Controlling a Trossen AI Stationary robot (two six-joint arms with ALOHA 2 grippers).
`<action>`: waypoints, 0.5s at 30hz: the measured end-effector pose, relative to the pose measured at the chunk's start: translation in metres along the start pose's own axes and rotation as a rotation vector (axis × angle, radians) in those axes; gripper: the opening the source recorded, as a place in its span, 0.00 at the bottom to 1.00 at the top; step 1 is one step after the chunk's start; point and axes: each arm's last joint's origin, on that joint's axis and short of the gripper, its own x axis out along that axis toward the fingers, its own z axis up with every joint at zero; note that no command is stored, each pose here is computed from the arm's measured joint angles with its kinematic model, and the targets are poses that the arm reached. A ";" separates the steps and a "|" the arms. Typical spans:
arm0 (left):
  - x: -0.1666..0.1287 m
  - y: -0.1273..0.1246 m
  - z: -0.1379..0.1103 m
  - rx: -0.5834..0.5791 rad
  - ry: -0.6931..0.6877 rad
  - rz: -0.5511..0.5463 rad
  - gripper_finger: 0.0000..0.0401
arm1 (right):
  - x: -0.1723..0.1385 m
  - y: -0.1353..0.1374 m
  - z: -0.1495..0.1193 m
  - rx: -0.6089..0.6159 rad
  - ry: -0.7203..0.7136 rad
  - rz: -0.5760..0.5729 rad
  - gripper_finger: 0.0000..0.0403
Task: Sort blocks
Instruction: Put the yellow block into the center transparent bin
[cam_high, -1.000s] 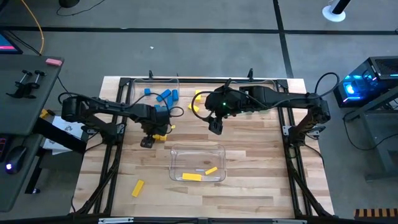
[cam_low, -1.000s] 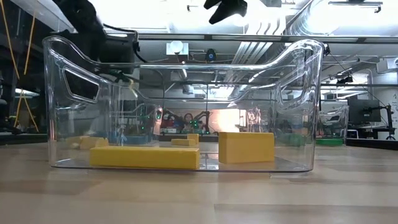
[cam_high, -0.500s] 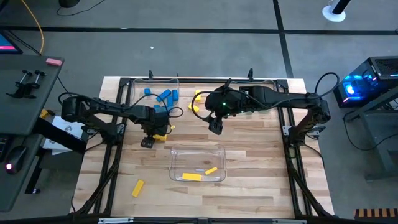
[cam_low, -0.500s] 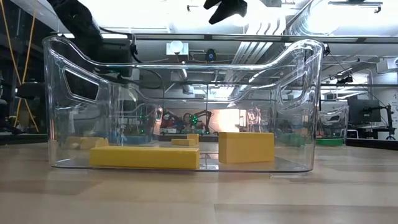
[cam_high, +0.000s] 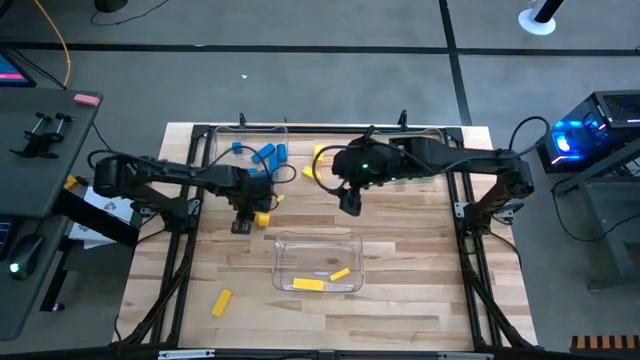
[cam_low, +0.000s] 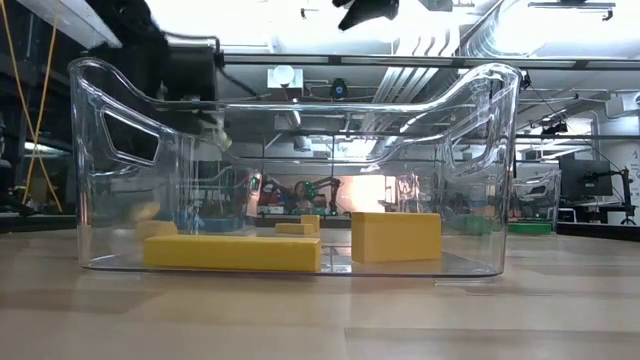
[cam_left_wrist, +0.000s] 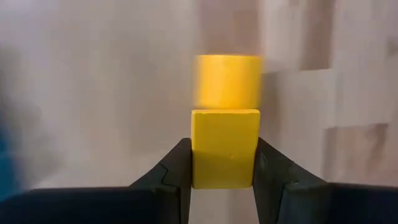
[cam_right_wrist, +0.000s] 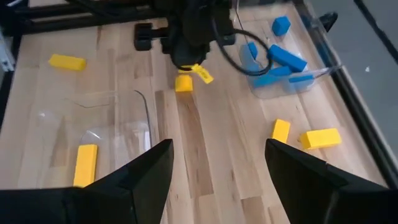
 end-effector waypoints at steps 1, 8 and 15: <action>-0.007 0.002 0.000 -0.001 0.007 0.034 0.22 | -0.005 0.000 0.000 -0.004 -0.012 0.001 0.62; -0.075 0.012 0.019 -0.150 -0.324 0.155 0.22 | -0.038 -0.011 0.002 0.044 -0.095 -0.068 0.62; -0.102 -0.034 0.052 -0.048 -0.644 -0.041 0.23 | -0.045 -0.012 0.002 0.054 -0.114 -0.063 0.62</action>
